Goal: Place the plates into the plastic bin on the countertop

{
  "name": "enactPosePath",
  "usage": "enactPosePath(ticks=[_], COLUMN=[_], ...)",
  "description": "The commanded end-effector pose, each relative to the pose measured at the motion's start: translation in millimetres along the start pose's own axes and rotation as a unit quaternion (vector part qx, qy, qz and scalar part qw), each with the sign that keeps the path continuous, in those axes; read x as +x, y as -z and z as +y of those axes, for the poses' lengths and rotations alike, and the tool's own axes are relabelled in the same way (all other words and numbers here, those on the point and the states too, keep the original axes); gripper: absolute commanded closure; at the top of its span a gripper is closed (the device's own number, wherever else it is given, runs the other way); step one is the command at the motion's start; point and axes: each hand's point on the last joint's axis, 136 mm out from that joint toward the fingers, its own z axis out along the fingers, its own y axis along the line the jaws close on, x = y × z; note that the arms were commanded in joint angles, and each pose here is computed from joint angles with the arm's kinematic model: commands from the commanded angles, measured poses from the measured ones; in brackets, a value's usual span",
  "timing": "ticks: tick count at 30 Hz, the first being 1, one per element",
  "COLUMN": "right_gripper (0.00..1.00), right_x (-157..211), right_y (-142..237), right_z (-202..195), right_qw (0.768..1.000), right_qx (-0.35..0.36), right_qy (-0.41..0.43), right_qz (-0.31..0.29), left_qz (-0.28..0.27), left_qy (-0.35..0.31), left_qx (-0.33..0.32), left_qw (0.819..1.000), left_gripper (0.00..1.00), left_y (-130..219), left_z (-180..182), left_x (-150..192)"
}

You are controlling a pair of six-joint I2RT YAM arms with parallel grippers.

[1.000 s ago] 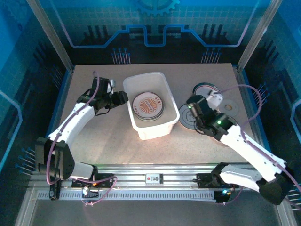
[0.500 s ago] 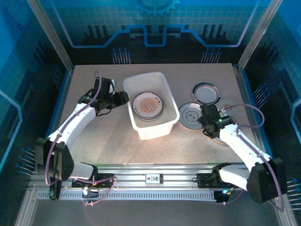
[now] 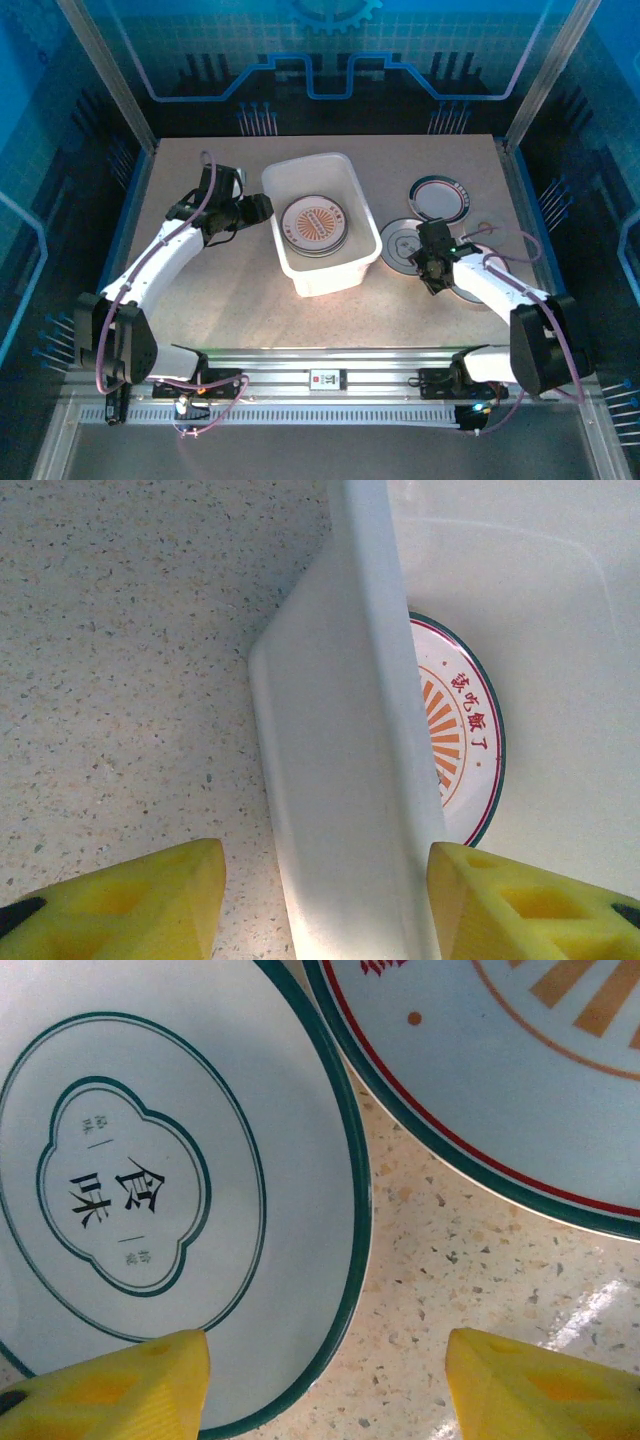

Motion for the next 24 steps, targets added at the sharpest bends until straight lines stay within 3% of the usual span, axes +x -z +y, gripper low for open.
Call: enactPosePath(ticks=[1,10,24], right_gripper=[0.37,0.44,0.62], right_x=[-4.8,-3.6,-5.1], right_y=[-4.4,-21.6,-30.6], right_z=[7.7,8.6,7.2], right_qw=[1.0,1.0,0.999], right_qx=[-0.007,0.004,0.017], right_qy=[-0.022,-0.03,-0.02], right_qz=[-0.003,-0.005,-0.024], left_qz=[-0.002,0.005,0.007], left_qy=[-0.004,-0.002,0.001], left_qx=[-0.007,-0.006,-0.002], left_qw=[1.0,1.0,1.0], left_gripper=[0.43,0.43,0.43], left_y=[-0.4,-4.6,-6.2], left_z=[3.9,6.0,3.8], left_x=[-1.1,-2.3,-4.4])
